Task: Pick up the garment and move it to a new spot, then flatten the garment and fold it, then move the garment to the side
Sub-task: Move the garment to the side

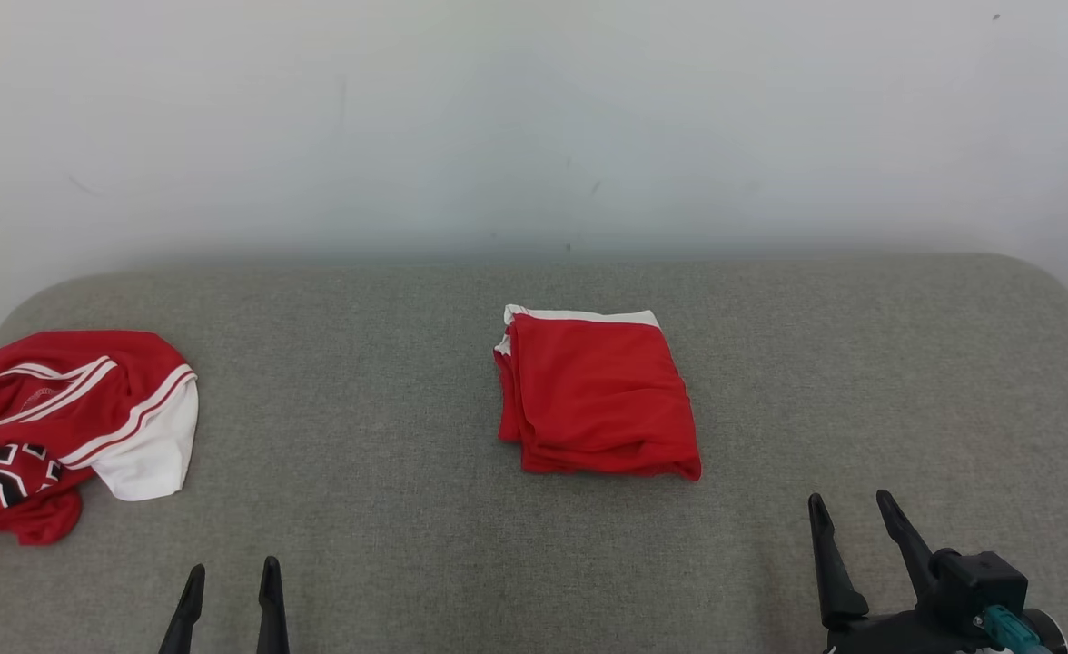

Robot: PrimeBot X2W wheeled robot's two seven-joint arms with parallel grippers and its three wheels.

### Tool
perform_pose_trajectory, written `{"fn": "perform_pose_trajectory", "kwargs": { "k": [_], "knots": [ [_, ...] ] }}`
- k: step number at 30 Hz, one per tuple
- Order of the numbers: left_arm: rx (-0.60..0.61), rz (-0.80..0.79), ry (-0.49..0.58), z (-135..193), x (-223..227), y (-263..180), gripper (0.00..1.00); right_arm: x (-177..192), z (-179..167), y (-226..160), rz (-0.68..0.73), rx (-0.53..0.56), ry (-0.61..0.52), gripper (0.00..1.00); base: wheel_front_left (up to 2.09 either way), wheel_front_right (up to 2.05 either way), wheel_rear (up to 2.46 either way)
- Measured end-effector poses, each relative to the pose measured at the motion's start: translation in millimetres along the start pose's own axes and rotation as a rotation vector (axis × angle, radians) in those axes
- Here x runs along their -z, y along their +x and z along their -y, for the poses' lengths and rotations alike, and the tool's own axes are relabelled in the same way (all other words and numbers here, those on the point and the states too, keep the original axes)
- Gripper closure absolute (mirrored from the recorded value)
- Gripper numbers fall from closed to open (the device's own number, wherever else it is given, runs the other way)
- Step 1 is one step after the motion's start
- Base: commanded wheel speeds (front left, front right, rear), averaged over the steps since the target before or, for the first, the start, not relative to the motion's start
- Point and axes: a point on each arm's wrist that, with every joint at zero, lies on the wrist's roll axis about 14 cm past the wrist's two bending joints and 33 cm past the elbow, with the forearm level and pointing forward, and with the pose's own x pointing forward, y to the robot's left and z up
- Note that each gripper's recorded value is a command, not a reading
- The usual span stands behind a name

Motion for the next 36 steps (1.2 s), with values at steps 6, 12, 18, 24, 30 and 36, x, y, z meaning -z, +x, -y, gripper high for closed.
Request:
{"fn": "perform_pose_trajectory", "kwargs": {
  "k": [6,12,18,24,30,36],
  "knots": [
    [-0.002,-0.007,-0.002,0,2,0,0.0,0,0,4,-0.001,-0.001,-0.005,0.0,0.0,0.0,0.0],
    [-0.015,-0.023,-0.004,-2,7,-1,0.0,17,-13,18,-0.149,-0.041,0.045,0.0,0.0,0.0,0.0],
    [-0.001,-0.036,-0.006,4,12,7,0.0,18,-26,57,-0.446,-0.094,0.029,0.0,0.0,0.0,0.0],
    [0.015,-0.032,-0.009,9,12,18,0.0,13,-22,90,-0.624,-0.087,0.042,0.0,0.0,0.0,0.0],
    [0.022,-0.045,-0.023,12,17,27,0.0,20,-15,130,-0.698,-0.041,-0.014,0.0,0.0,0.0,0.0],
    [-0.011,-0.073,-0.025,1,26,31,0.0,50,-26,159,-0.766,-0.046,-0.023,0.0,0.0,0.0,0.0]
  ]
}}
